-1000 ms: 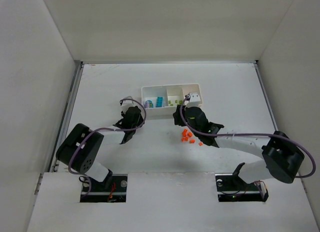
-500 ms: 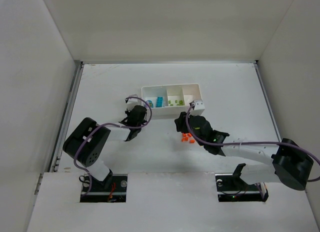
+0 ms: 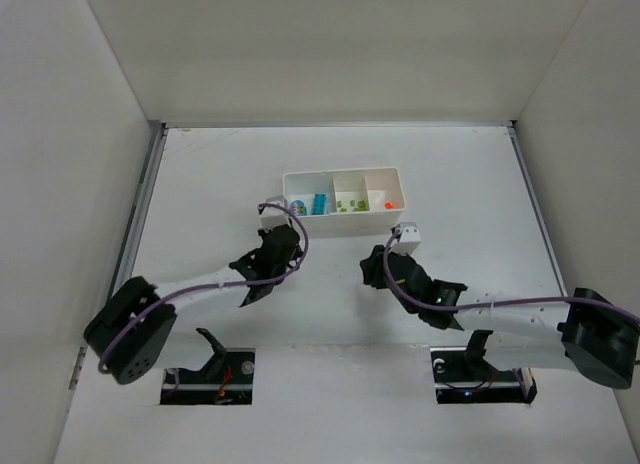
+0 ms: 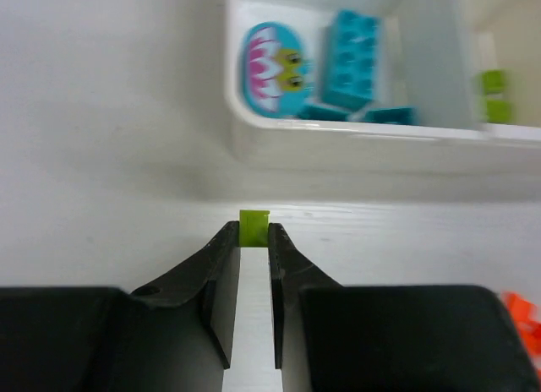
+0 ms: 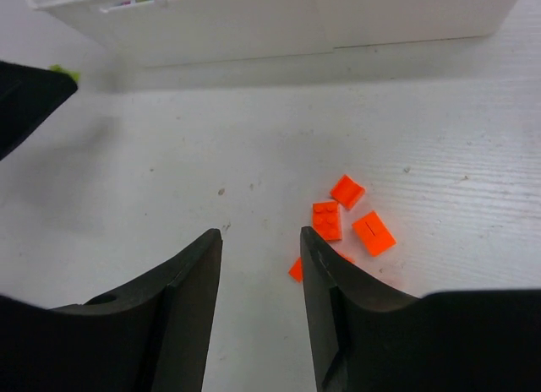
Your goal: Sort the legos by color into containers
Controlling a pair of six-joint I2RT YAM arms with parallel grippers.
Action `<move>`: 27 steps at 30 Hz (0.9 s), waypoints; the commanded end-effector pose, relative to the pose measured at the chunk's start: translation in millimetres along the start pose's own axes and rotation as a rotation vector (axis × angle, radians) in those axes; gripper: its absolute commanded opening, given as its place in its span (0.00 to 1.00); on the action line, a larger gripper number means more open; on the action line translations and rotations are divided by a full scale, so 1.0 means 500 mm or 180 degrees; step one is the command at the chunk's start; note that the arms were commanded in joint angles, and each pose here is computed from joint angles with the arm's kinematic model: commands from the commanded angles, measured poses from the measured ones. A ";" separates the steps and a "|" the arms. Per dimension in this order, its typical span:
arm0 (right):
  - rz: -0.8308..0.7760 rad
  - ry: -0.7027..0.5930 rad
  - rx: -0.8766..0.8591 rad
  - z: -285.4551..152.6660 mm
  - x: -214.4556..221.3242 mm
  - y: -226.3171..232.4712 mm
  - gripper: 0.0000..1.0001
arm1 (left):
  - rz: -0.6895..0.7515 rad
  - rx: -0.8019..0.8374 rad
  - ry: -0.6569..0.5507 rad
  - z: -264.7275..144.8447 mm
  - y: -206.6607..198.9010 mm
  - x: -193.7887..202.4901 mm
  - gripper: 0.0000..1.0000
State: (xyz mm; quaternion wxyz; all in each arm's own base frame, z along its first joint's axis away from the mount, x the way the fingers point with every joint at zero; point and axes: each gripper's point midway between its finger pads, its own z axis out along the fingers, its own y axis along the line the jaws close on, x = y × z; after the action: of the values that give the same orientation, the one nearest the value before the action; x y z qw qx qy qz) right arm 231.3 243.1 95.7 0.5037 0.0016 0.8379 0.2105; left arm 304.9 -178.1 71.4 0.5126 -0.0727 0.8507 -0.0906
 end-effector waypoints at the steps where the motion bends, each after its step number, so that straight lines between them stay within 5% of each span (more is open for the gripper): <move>1: 0.0155 -0.0109 0.0258 -0.015 -0.015 -0.028 0.44 | -0.0234 0.0292 -0.0177 -0.064 -0.053 -0.060 0.11; 5: 0.0194 -0.0074 0.0532 -0.024 -0.011 -0.061 0.27 | -0.0390 0.0729 -0.0358 -0.104 -0.150 -0.154 0.12; 10: 0.0401 -0.0068 0.0885 -0.036 0.007 -0.108 0.22 | -0.0384 0.1172 -0.0299 -0.056 -0.285 -0.211 0.13; 19: 0.0646 0.0111 0.1349 -0.069 0.042 -0.165 0.35 | -0.0216 0.1131 -0.0058 0.097 -0.363 -0.185 0.17; 24: 0.0683 0.0230 0.1570 -0.076 0.059 -0.180 0.43 | -0.0200 0.1176 -0.0003 0.110 -0.373 -0.171 0.45; 27: 0.0703 0.0276 0.1603 -0.072 0.062 -0.173 0.46 | -0.0138 0.1234 -0.0042 0.079 -0.367 -0.168 0.49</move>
State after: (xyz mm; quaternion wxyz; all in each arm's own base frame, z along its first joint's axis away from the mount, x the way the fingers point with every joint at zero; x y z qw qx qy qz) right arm 201.3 154.3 44.4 0.4259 0.1863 0.8840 0.0505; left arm 390.4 -331.7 117.6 0.4826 -0.0031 0.8470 -0.2229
